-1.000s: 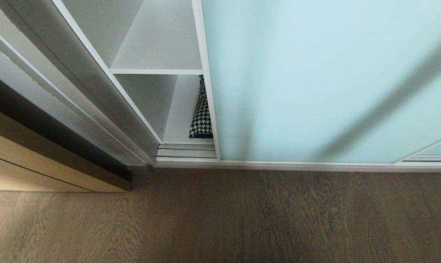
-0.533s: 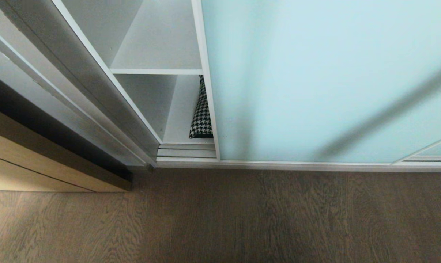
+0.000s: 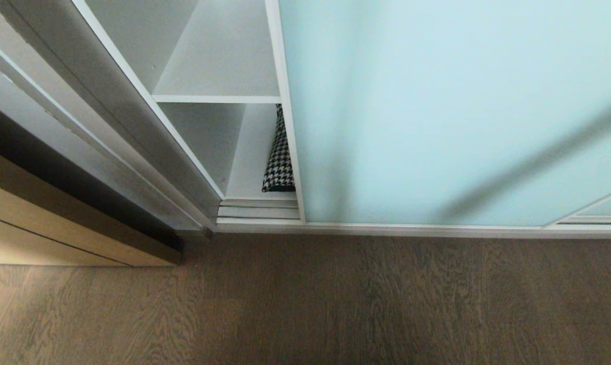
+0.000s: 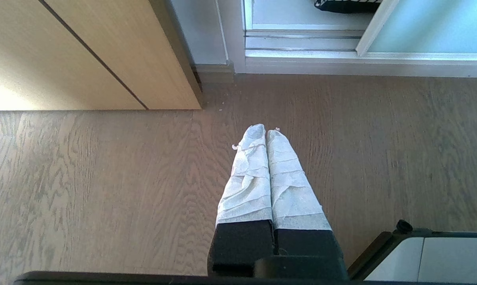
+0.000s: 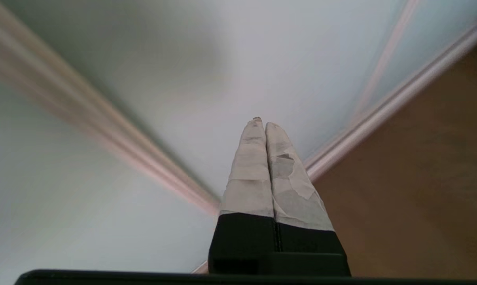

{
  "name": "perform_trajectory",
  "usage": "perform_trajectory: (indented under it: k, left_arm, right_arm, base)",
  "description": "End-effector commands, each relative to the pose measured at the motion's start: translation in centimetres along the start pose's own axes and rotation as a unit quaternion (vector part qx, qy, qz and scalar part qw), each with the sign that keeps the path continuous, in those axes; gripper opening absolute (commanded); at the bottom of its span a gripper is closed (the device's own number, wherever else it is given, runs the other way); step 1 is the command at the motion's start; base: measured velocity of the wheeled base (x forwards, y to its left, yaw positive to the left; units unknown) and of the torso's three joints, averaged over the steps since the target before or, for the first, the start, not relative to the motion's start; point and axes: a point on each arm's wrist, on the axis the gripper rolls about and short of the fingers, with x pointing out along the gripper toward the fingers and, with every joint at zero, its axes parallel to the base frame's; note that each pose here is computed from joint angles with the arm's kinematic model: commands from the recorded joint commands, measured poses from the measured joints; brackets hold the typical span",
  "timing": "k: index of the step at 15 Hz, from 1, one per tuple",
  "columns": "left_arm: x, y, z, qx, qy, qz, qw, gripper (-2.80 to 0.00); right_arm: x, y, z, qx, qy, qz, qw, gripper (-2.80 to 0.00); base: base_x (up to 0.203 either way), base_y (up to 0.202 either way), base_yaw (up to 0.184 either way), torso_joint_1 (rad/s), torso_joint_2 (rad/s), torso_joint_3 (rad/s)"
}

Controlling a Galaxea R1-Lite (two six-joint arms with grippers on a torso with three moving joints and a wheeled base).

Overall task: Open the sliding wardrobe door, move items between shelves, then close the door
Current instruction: Close the door

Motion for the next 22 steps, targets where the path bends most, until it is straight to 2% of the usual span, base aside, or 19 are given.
perform_trajectory:
  k: [1,3,6,13,22]
  left_arm:
    - [0.0,0.0,0.0,0.0,0.0,0.0,1.0,-2.8]
    - [0.0,0.0,0.0,0.0,0.001,0.0,1.0,-2.8]
    - [0.0,0.0,0.0,0.0,0.001,0.0,1.0,-2.8]
    - [0.0,0.0,0.0,0.0,0.001,0.0,1.0,-2.8]
    - [0.0,0.0,0.0,0.0,0.001,0.0,1.0,-2.8]
  right_arm:
    - [0.8,-1.0,-0.7,0.011,0.015,0.015,1.0,-2.8]
    - [1.0,-1.0,-0.9,0.04,0.017,0.018,0.999,-2.8]
    - [1.1,-0.6,-1.0,0.094,0.04,0.053,0.993,-2.8]
    - [3.6,0.6,-3.4,0.164,0.083,0.078,0.98,-2.8]
    - [5.5,1.9,-5.1,0.167,0.097,0.104,0.976,-2.8]
  base:
    - [0.0,0.0,0.0,0.0,0.0,0.0]
    - [0.0,0.0,0.0,0.0,0.0,0.0]
    - [0.0,0.0,0.0,0.0,0.0,0.0]
    - [0.0,0.0,0.0,0.0,0.0,0.0]
    - [0.0,0.0,0.0,0.0,0.0,0.0]
